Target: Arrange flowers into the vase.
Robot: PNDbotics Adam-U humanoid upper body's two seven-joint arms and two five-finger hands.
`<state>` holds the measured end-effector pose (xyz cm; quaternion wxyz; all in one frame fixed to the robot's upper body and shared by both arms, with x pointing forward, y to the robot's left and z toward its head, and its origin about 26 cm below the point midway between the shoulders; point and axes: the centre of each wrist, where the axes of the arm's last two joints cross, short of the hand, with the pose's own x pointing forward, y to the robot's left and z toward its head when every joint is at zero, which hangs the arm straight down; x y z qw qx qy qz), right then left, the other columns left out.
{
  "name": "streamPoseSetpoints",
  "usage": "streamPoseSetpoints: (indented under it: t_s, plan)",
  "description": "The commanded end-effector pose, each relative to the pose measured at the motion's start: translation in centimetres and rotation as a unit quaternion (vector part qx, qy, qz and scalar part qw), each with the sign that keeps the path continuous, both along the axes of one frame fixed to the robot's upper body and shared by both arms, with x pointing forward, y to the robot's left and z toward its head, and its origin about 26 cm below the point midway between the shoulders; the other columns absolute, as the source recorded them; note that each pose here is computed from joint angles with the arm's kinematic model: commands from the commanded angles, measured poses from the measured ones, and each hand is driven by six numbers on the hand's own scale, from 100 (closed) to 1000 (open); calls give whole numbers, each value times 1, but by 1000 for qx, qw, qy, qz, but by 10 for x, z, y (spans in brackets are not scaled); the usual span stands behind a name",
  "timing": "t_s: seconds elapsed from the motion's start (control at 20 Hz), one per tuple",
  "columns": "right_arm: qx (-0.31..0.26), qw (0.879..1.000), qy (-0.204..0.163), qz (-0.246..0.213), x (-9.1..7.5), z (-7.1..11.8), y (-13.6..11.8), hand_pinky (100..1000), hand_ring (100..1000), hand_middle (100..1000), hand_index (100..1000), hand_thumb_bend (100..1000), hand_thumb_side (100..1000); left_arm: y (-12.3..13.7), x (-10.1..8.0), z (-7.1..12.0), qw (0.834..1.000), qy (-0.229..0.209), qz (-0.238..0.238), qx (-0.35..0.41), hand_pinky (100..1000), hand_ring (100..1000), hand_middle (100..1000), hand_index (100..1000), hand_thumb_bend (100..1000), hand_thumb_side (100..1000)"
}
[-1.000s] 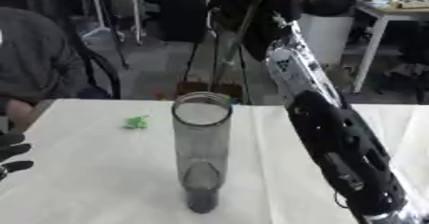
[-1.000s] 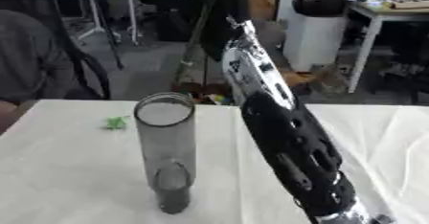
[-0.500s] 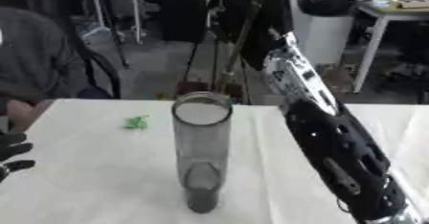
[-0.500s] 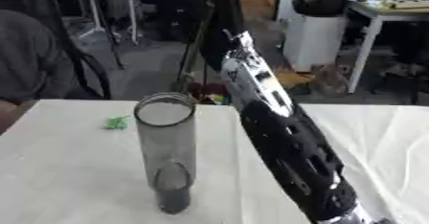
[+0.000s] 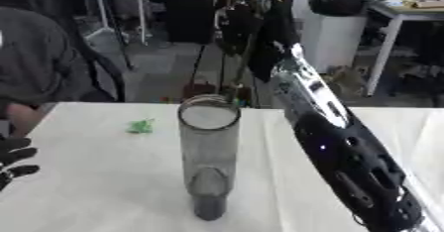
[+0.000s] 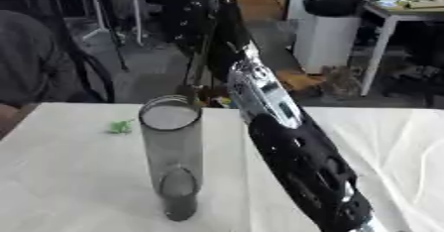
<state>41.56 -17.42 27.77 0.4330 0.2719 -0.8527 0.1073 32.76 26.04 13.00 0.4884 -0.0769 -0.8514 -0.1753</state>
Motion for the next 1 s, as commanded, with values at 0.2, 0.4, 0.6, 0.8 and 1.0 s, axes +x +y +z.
streamPoseSetpoints:
  t_s: [0.2,0.4,0.6,0.8,1.0]
  plan:
    - [-10,1000,-23,-1,-4,11,-1,100,100,100,105,100,938,3,1,7,1000,-12,4,5,755,820,778,814,1000,795]
    - [-16,1000,-21,3,-5,9,1,100,100,100,112,100,940,3,1,7,1000,-12,5,5,755,820,778,813,1000,796]
    - [-20,1000,-19,7,-5,7,4,100,100,100,114,100,940,3,1,7,1000,-12,5,4,756,820,777,813,1000,796]
    - [-23,999,-20,13,-6,7,7,100,100,100,120,100,945,3,1,6,1000,-10,6,4,756,820,777,813,1000,794]
    - [-31,999,-25,18,-7,5,9,100,100,100,139,100,939,4,2,5,1000,-8,8,4,756,819,777,813,1000,794]
